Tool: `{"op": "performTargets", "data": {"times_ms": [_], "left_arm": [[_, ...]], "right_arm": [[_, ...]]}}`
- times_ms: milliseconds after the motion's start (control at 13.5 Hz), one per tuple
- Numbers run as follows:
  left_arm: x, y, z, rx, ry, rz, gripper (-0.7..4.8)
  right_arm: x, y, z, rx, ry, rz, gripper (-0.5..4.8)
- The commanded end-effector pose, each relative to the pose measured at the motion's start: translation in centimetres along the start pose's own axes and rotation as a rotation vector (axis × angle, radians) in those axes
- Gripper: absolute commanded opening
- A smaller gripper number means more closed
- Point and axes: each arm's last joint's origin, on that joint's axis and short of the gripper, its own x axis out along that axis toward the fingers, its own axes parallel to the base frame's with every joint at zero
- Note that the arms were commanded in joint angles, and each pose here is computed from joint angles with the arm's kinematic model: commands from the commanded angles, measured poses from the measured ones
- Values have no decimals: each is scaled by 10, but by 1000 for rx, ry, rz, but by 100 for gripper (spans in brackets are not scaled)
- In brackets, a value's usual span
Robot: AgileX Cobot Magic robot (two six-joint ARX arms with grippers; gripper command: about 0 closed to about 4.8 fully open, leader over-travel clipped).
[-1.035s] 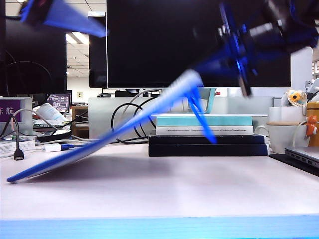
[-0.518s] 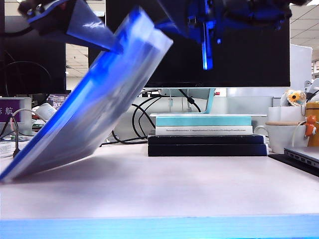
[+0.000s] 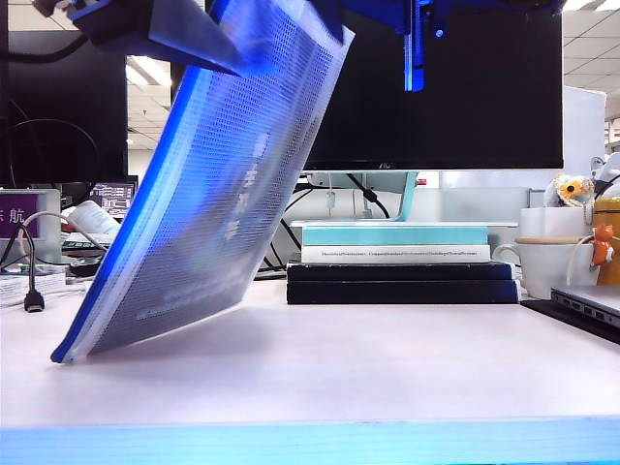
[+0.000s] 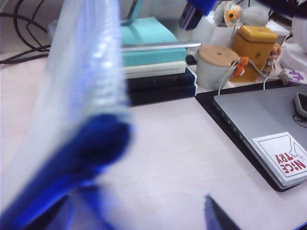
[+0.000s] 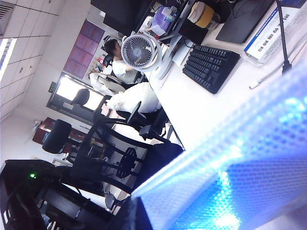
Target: Pick up the transparent plastic file bag with a blue zipper and open its zipper.
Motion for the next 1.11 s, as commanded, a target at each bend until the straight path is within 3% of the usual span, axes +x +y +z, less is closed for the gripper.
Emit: {"op": "performTargets", "data": {"times_ms": [74, 148, 518, 813, 961, 1109], "left_arm": [[0, -1, 3, 48, -15, -15, -13], [0, -1, 2, 53, -15, -13, -5], [-2, 8, 0, 261, 14, 91, -5], [-20, 21, 23, 315, -63, 129, -5], [-30, 28, 33, 350, -91, 131, -5], [-41, 41, 44, 426, -104, 115, -5]], "right_arm": [[-1, 3, -2, -17, 26, 8, -3], [-1, 1, -3, -16, 33, -1, -3], [-9, -4, -2, -16, 41, -13, -3], [-23, -8, -1, -97, 90, 36, 14], [-32, -8, 0, -161, 139, 103, 287], [-45, -5, 6, -279, 161, 172, 297]]}}
